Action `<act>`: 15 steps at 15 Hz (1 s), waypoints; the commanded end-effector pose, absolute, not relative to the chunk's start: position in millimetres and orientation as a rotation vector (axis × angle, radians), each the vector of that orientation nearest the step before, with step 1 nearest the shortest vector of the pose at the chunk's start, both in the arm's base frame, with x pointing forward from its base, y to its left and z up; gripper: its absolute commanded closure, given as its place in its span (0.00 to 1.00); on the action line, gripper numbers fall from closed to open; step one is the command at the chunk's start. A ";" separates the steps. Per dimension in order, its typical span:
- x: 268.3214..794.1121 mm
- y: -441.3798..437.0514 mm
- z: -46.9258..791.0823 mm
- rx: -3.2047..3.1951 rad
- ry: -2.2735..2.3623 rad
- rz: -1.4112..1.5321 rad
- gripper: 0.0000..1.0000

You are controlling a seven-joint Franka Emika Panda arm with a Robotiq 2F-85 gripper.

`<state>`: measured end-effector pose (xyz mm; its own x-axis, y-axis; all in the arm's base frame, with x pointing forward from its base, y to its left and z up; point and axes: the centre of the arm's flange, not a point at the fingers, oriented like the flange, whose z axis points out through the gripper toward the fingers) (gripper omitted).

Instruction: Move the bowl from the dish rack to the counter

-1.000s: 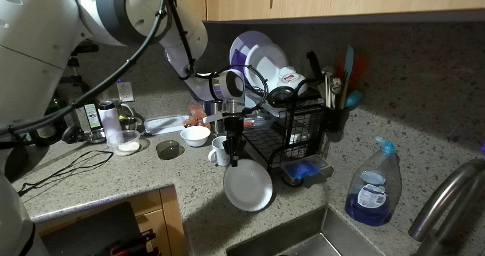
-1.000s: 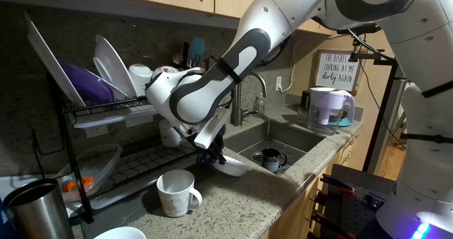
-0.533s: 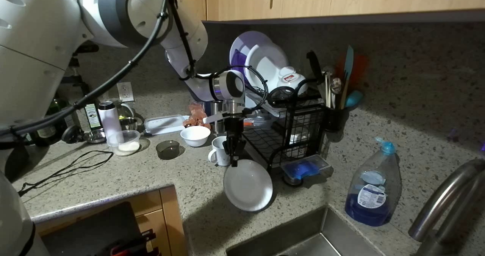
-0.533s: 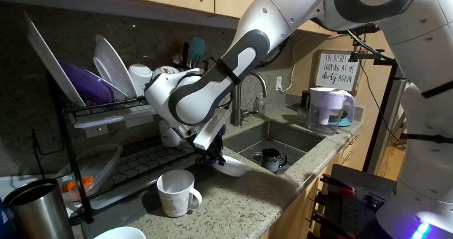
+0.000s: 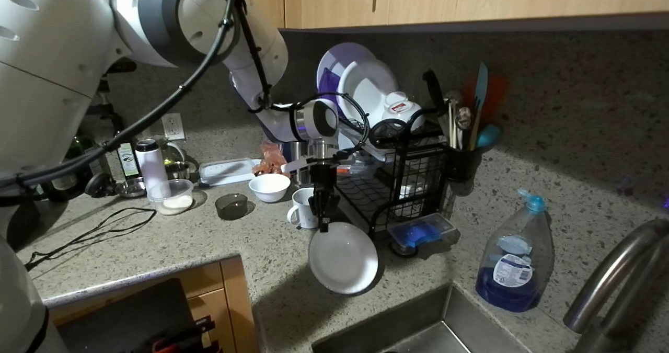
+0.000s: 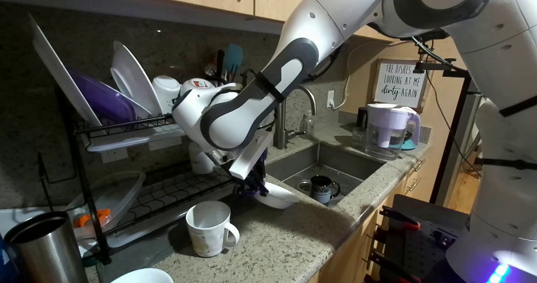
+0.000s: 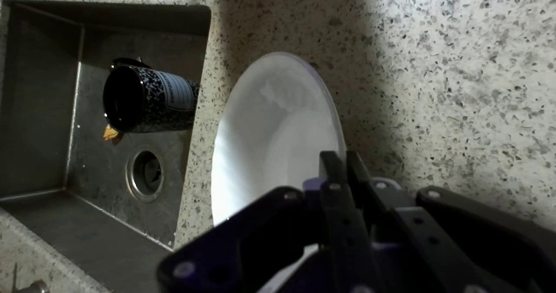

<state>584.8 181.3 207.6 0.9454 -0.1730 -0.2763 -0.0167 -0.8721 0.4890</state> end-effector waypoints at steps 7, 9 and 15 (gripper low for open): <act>591.1 172.5 185.9 2.552 -0.212 -0.438 0.96; 592.4 169.0 183.5 2.539 -0.218 -0.446 0.96; 595.4 160.8 169.8 2.487 -0.215 -0.482 0.96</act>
<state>589.1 162.0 187.7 0.9269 -0.2418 -0.2870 -0.0445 -0.8302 0.5556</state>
